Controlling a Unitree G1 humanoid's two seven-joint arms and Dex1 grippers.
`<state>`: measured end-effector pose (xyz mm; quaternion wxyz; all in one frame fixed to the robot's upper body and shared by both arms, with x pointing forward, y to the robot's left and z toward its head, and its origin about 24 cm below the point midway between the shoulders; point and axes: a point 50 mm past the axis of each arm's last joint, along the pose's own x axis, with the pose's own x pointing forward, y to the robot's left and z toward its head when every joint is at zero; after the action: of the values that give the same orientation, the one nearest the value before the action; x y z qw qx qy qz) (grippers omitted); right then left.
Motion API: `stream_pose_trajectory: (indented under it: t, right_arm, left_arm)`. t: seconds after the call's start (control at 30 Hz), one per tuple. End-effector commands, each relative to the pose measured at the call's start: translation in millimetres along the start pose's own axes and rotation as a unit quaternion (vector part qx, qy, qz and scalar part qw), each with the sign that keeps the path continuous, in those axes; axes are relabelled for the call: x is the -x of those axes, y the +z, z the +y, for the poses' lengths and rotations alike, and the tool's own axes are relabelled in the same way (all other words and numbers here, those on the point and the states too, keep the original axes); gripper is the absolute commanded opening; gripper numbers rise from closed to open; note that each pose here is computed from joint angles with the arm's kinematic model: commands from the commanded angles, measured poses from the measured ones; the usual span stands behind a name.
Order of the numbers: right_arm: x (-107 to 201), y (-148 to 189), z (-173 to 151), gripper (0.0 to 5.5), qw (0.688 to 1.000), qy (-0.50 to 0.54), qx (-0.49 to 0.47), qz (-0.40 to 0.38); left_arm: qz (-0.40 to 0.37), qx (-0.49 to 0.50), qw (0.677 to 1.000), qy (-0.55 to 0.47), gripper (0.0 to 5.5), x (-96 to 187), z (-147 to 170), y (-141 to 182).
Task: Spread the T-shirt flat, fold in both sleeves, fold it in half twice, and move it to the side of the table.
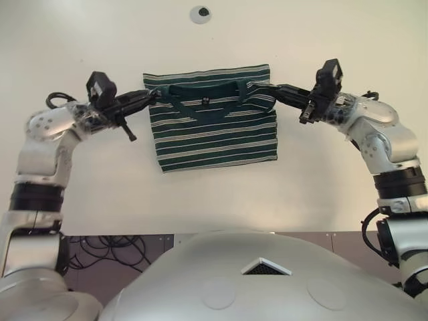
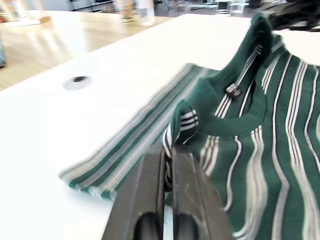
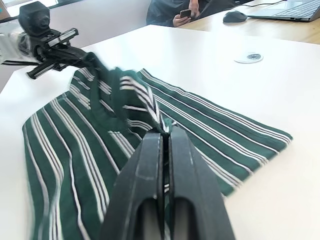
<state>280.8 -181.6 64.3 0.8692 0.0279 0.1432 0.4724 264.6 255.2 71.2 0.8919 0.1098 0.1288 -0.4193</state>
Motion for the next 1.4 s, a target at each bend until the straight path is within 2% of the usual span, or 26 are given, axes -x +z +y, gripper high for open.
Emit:
stream_pose_trajectory:
  t: [0.03, 0.17, 0.27, 0.3, 0.4, 0.5, 0.63, 0.7, 0.73, 0.8, 0.83, 0.87, 0.97, 1.03, 1.1, 1.17, 1.27, 1.33, 1.4]
  right_arm:
    - [-15, -2, -25, 0.01, 0.998, -0.064, 0.009, 0.024]
    - [-25, -5, -41, 0.01, 0.994, -0.095, 0.022, 0.042]
    - [-33, -7, -49, 0.01, 0.992, -0.113, 0.025, 0.048]
    - [-35, -6, -52, 0.25, 0.991, -0.125, 0.024, 0.043]
    - [-36, 0, -62, 0.67, 0.986, -0.161, 0.021, 0.021]
    - [-37, 8, -69, 1.41, 0.982, -0.187, 0.018, -0.007]
    - [-39, 14, -68, 2.09, 0.979, -0.193, 0.056, -0.035]
    - [-43, 14, -58, 2.50, 0.979, -0.164, 0.117, -0.042]
    - [-46, 13, -50, 2.67, 0.975, -0.138, 0.170, -0.037]
    - [-50, 5, -36, 2.71, 0.953, -0.089, 0.288, 0.005]
    - [-50, 0, -32, 2.71, 0.941, -0.072, 0.329, 0.027]
    - [-49, -5, -31, 2.71, 0.928, -0.063, 0.363, 0.055]
    - [-43, -18, -33, 2.71, 0.895, -0.047, 0.425, 0.124]
    - [-39, -24, -33, 2.71, 0.878, -0.024, 0.452, 0.157]
    - [-34, -30, -30, 2.71, 0.868, 0.011, 0.463, 0.180]
    - [-25, -36, -20, 2.71, 0.856, 0.072, 0.476, 0.189]
    - [-6, -46, 6, 2.71, 0.844, 0.166, 0.470, 0.198]
    - [10, -50, 42, 2.71, 0.854, 0.254, 0.413, 0.188]
    - [15, -49, 80, 2.71, 0.862, 0.326, 0.358, 0.147]
  left_arm:
    - [0.022, -0.021, 0.999, 0.037, 0.00, -25, 22, 4]
    - [0.070, -0.017, 0.996, 0.049, 0.00, -46, 30, -5]
    - [0.100, -0.017, 0.994, 0.047, 0.00, -50, 29, -14]
    - [0.109, -0.018, 0.993, 0.051, 0.31, -50, 30, -16]
    - [0.116, -0.003, 0.990, 0.077, 0.67, -48, 36, -17]
    - [0.101, 0.018, 0.988, 0.112, 1.35, -45, 44, -13]
    - [0.058, 0.038, 0.985, 0.156, 1.92, -41, 53, -3]
    - [0.014, 0.033, 0.980, 0.194, 2.25, -38, 61, 10]
    - [-0.032, 0.022, 0.981, 0.192, 2.29, -38, 60, 22]
    - [-0.148, -0.005, 0.985, 0.084, 2.29, -40, 29, 51]
    - [-0.176, -0.022, 0.984, 0.024, 2.29, -39, 9, 58]
    - [-0.172, -0.040, 0.983, -0.051, 2.29, -40, -18, 56]
    - [-0.090, -0.078, 0.972, -0.200, 2.29, -42, -75, 29]
    - [0.025, -0.121, 0.961, -0.247, 2.29, -42, -96, -6]
    - [0.159, -0.205, 0.926, -0.273, 2.29, -34, -103, -42]
    - [0.240, -0.295, 0.886, -0.266, 2.29, -28, -94, -59]
    - [0.306, -0.430, 0.824, -0.208, 2.29, -23, -61, -66]
    - [0.328, -0.520, 0.771, -0.166, 2.29, -19, -33, -63]
    - [0.325, -0.582, 0.733, -0.138, 2.29, -17, -15, -54]
